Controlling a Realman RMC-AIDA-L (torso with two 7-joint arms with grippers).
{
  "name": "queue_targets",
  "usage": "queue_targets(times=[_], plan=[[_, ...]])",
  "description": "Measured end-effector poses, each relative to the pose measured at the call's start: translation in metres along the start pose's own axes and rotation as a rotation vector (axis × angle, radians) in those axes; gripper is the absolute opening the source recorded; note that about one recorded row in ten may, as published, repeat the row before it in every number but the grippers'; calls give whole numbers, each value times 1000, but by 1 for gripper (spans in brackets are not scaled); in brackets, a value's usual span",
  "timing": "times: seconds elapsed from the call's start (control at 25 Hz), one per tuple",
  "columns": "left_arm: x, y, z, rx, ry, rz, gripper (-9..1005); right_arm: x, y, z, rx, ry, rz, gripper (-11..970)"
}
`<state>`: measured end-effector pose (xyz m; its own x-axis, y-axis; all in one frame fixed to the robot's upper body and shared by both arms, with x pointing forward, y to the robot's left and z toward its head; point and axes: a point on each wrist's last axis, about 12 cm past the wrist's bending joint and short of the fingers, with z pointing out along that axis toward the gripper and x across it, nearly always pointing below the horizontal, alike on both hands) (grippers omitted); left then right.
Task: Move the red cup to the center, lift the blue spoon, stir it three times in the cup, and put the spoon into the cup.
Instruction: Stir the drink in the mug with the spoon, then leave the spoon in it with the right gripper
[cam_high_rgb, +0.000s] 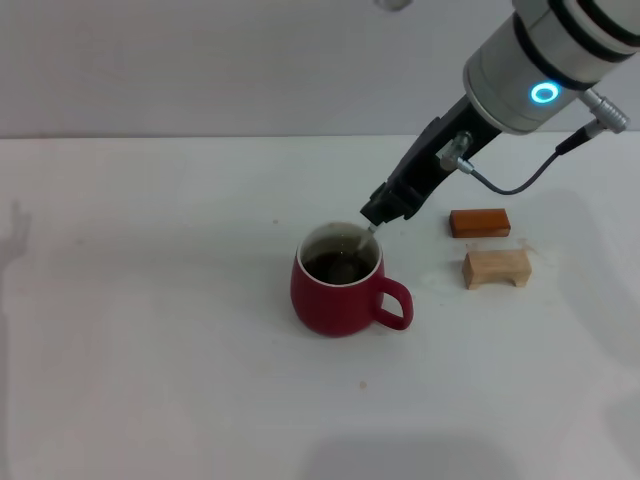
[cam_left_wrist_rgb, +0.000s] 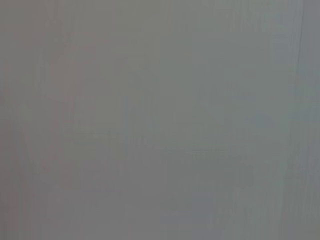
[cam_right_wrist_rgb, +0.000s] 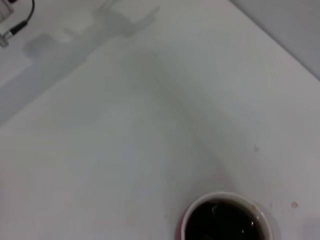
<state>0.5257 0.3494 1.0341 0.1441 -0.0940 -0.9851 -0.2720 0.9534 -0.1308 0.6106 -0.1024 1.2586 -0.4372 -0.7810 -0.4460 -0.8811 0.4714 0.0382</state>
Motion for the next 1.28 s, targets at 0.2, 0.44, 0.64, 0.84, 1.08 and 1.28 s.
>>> queue_targets(times=[0.2, 0.44, 0.64, 0.84, 1.08, 1.28], plan=[[0, -1, 0, 4, 1, 1, 859, -2, -1, 11, -23, 53, -9, 139], [0, -2, 0, 6, 1, -2, 859, -8, 2, 16, -24, 72, -35, 139], [1, -2, -2, 12, 0, -20, 859, -7, 3, 22, -35, 97, -39, 139], [2, -3, -4, 26, 2, -22, 859, -10, 3, 29, -19, 131, -56, 139], [2, -2, -4, 26, 2, -19, 859, -18, 5, 35, -1, 142, -84, 139], [2, -3, -5, 25, 1, -20, 859, -21, 6, 40, -5, 144, -90, 138]])
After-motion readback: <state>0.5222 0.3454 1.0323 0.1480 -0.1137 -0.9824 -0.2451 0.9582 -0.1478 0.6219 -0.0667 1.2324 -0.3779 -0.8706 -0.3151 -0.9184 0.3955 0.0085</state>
